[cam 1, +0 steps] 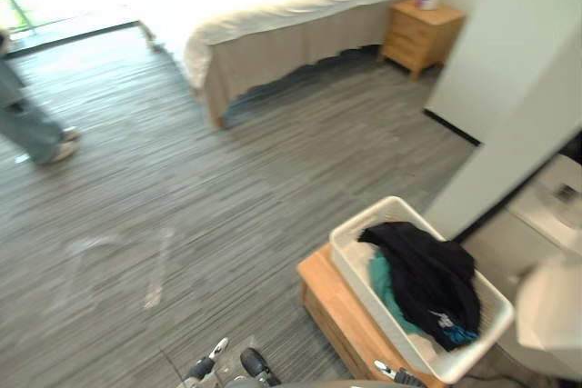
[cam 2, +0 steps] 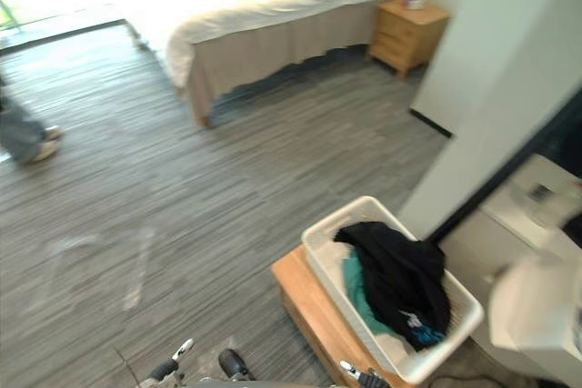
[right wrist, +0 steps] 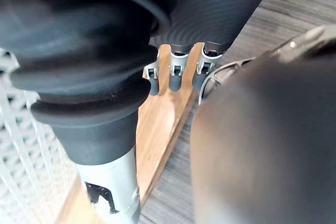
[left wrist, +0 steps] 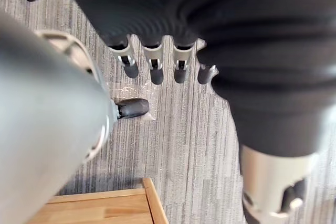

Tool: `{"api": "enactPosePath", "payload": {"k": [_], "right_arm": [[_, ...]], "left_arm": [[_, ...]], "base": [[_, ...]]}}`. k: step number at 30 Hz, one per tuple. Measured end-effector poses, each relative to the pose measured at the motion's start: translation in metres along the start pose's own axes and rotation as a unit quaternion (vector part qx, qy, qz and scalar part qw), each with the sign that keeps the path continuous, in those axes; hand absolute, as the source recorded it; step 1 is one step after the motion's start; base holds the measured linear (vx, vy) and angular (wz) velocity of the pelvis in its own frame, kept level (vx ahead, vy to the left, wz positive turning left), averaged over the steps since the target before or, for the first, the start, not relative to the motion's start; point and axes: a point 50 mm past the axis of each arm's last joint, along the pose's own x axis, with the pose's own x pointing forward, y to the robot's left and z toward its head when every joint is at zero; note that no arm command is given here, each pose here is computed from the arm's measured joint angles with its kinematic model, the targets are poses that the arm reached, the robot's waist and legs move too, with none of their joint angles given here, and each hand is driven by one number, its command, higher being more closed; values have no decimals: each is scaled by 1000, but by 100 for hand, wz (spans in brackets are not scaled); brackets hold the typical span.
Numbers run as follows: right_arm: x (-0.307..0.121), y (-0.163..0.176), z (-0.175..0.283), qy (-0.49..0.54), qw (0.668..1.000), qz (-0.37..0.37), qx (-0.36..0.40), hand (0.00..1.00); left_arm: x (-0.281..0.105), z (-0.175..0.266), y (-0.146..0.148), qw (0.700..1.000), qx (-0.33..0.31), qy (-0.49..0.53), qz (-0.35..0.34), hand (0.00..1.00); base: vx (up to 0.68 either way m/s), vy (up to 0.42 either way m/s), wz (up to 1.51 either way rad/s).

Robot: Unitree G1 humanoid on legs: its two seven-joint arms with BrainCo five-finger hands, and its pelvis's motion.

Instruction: Tidy the bed and pick cloth on bed and put in laundry

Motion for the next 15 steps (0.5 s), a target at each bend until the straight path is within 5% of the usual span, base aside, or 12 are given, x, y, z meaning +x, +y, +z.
{"api": "enactPosePath", "payload": {"k": [15], "right_arm": [[-4, -6, 2, -33, 999, -12, 40, 0]], "left_arm": [[4, 14, -19, 992, 127, -10, 10, 0]], "base": [[-46, 24, 60]]}}
